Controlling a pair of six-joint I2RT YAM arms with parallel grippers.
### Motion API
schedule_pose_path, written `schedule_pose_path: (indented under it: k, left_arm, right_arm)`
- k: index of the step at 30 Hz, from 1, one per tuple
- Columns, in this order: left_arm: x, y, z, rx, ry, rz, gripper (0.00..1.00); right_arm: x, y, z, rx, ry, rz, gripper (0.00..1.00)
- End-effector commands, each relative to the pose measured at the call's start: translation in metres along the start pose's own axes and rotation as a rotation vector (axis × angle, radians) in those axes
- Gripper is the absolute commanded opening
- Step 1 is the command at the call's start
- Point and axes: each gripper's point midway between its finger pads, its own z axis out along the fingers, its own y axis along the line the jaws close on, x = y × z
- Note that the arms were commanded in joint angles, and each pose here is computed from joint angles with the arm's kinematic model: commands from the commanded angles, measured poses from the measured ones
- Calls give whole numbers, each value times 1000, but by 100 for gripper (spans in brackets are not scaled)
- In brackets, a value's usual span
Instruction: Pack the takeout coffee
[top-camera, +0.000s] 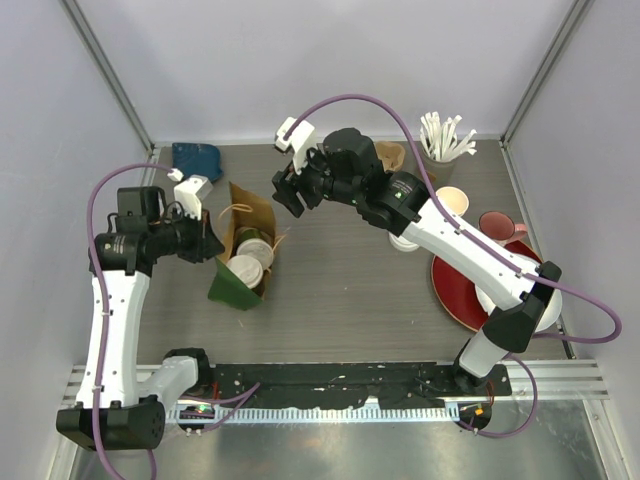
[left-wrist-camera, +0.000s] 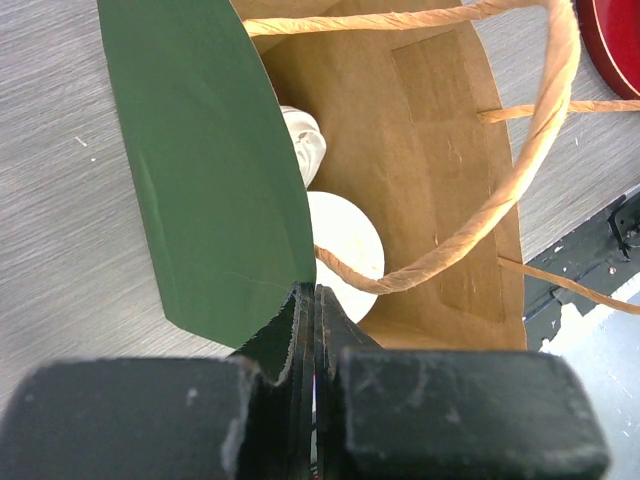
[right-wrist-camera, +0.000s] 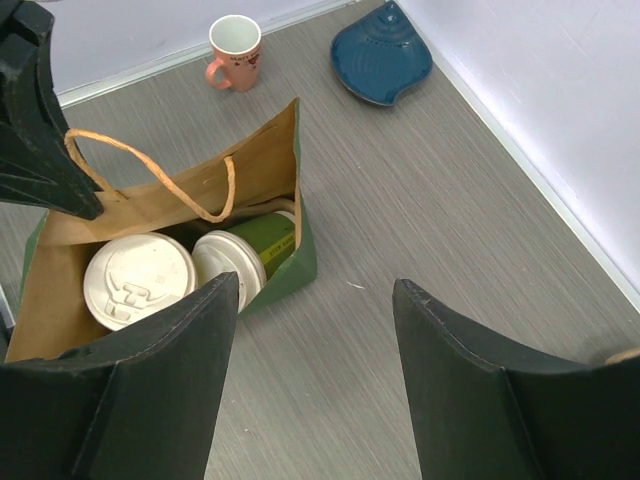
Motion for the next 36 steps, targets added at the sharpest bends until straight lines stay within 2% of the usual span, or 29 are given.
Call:
schedule_pose_path:
  k: [1, 6, 9, 10, 11, 13, 14, 18, 22, 25, 31, 34, 36]
  left_arm:
    - [5, -2, -4, -6, 15, 12, 0]
    - [4, 4, -7, -49, 11, 6, 0]
    - [1, 18, -14, -154, 4, -13, 1]
    - [-1, 21, -17, -178, -4, -13, 4]
    - [-3, 21, -20, -193, -13, -9, 13]
    - [-3, 26, -24, -229, -13, -6, 21]
    - [-4, 26, -26, -237, -15, -5, 29]
    - [-3, 34, -30, -284, -7, -7, 43]
    - [-9, 38, -38, -327, -24, 9, 63]
    - [-15, 40, -46, -361, -44, 24, 75]
    - [-23, 43, -55, -396, -69, 43, 93]
    - [-26, 44, -58, -413, -75, 46, 99]
    - [-29, 45, -63, -433, -86, 51, 100]
  right_arm:
    - [-18, 11, -8, -60, -59, 8, 68]
    - [-18, 21, -4, -92, -59, 0, 68]
    - [-16, 21, -2, -89, -50, -1, 67]
    - [-16, 20, -2, -86, -48, -1, 68]
    - [-15, 19, -2, -84, -44, -2, 67]
    - [-16, 20, -3, -83, -46, -4, 68]
    - [-16, 19, -2, -82, -46, -4, 67]
    - [-17, 16, -3, -62, -46, -4, 68]
    - [-21, -14, -8, 98, -40, 22, 68]
    - [-30, -39, -20, 171, -67, 76, 68]
    - [-33, -115, -53, 359, -111, 176, 68]
    - [-25, -147, -70, 459, -108, 186, 68]
    - [-23, -161, -81, 505, -108, 190, 68]
